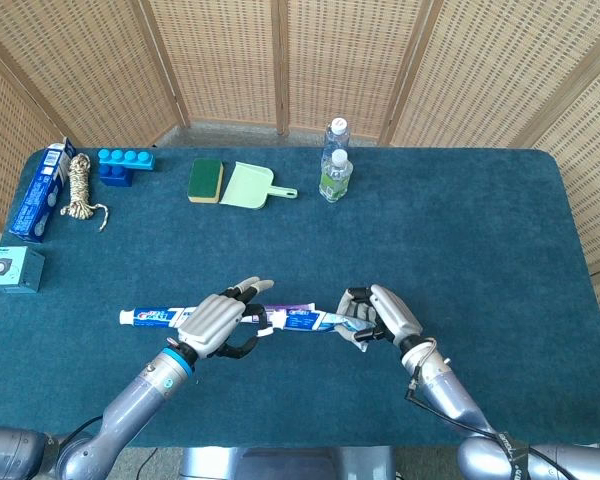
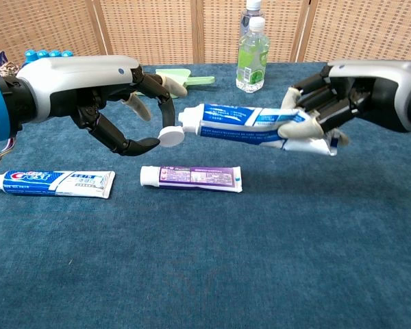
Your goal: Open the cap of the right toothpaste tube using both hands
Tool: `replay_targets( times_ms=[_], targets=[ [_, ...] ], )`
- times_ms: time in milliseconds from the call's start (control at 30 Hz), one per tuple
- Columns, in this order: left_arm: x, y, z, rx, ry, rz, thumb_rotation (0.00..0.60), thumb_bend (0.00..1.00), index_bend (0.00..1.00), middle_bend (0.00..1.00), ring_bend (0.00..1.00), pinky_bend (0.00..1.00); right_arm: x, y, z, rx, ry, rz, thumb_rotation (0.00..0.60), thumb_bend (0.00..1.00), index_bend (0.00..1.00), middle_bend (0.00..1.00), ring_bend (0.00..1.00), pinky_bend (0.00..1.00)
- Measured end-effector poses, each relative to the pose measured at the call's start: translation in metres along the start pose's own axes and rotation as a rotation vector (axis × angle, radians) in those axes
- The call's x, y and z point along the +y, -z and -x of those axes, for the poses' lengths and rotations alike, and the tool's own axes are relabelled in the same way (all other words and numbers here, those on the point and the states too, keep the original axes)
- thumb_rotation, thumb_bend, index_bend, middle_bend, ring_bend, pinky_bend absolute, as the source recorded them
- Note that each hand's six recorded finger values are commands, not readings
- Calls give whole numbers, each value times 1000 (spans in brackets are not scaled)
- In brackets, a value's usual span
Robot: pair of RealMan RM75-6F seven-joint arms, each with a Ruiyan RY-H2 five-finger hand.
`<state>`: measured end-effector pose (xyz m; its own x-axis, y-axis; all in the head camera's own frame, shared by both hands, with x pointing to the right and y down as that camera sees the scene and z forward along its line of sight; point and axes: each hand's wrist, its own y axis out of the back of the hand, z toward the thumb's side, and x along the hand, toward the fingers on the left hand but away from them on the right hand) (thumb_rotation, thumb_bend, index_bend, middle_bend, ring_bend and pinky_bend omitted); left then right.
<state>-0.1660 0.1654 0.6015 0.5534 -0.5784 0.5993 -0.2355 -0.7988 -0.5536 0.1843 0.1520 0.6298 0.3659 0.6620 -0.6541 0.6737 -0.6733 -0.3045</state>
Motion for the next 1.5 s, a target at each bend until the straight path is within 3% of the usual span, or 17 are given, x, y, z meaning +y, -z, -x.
replay_targets(
  times_ms=[200,600,833,1000,1267,1400,1500],
  targets=[
    [9,-3,4,-17,-46,-19,600,424,403,75,8,190,9,2,4,-8,29,-34,600,517,947,712,712,807],
    [64,-3,44,-53,-260,-48,600,422,364,66,0,180,25,27,4,-39,74,-73,600,515,945,709,694,782],
    [86,26,82,38,-327,-76,600,421,361,71,0,176,49,55,3,-93,133,-91,600,507,934,703,654,739],
    [87,55,113,137,-338,-86,600,420,356,72,0,175,70,80,-2,-144,160,-115,600,497,908,671,597,661],
    [84,100,164,311,-360,-60,600,419,353,73,0,167,86,111,-6,-199,171,-135,600,464,702,525,388,338],
    [85,114,181,364,-379,-56,600,418,345,73,0,151,84,117,-8,-201,158,-140,600,441,526,391,245,162],
    [86,123,191,397,-393,-58,600,418,340,73,0,134,84,119,-9,-192,165,-134,586,397,386,293,148,109]
  ],
)
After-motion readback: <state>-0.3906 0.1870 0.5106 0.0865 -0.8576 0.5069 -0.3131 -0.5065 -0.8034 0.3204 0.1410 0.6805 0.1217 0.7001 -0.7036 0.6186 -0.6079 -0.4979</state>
